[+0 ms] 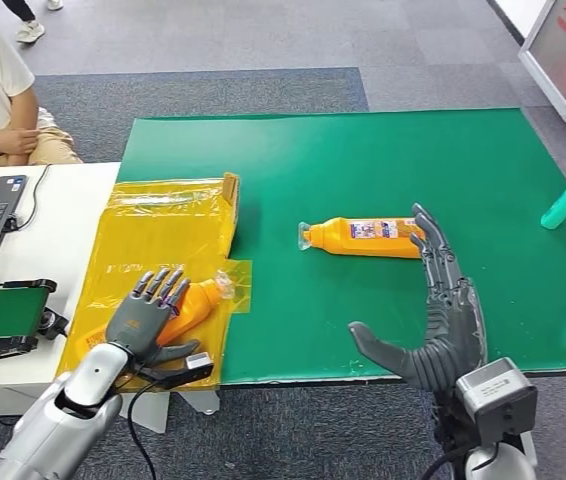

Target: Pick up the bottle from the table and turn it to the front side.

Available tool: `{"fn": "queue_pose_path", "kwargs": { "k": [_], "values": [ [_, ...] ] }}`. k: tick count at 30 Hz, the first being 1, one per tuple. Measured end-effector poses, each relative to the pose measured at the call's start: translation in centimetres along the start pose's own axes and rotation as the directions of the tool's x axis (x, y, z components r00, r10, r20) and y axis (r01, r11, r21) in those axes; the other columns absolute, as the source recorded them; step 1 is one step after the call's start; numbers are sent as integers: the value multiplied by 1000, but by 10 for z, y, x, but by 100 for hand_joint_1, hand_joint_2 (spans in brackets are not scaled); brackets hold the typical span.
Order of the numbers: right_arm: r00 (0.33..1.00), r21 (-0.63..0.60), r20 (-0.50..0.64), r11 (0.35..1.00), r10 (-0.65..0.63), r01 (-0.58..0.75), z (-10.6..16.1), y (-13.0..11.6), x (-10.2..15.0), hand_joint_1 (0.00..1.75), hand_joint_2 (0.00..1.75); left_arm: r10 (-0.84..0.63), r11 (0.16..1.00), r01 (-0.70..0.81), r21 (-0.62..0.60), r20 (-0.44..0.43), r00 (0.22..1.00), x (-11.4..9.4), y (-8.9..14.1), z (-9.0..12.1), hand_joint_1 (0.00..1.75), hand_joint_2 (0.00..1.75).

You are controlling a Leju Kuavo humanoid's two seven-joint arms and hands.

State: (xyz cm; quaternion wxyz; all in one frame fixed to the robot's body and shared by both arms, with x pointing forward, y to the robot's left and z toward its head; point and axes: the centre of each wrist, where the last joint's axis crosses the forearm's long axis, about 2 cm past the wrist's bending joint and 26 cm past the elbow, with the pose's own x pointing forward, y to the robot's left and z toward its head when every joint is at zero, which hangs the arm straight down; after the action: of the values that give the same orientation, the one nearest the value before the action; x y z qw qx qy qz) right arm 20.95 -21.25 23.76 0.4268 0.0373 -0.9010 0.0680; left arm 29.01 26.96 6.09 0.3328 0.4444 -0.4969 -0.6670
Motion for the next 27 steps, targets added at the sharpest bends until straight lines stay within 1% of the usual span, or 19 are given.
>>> {"fn": "queue_pose_path", "kwargs": {
  "k": [6,10,14,18,21,23,25,27],
  "values": [
    [1000,9,-4,1000,-15,15,1,0,-4,0,175,-155,987,156,-26,47,987,-19,-6,6,0,0],
    [1000,14,-3,1000,-22,22,2,1,-6,0,175,-225,973,228,-36,70,972,-30,-8,10,0,0],
    [1000,17,0,1000,-25,25,3,0,-7,0,175,-265,962,268,-43,68,962,-36,-11,14,0,0],
    [1000,14,-4,1000,-24,24,6,0,-8,0,175,-276,960,278,-38,47,960,-38,-11,17,0,0],
    [1000,9,-12,1000,-16,16,8,0,-8,0,175,-257,966,257,-16,34,966,-35,-11,20,0,0],
    [1000,5,-16,1000,-2,2,9,-1,-7,0,175,-210,978,210,10,25,977,-29,-8,20,0,0],
    [1000,1,-24,1000,18,-18,10,-2,-4,0,175,-113,993,112,48,22,993,-17,-1,17,0,0],
    [999,-2,-34,999,40,-40,11,-3,-1,0,175,26,995,-27,99,5,1000,-5,14,12,0,0]
  ]
}}
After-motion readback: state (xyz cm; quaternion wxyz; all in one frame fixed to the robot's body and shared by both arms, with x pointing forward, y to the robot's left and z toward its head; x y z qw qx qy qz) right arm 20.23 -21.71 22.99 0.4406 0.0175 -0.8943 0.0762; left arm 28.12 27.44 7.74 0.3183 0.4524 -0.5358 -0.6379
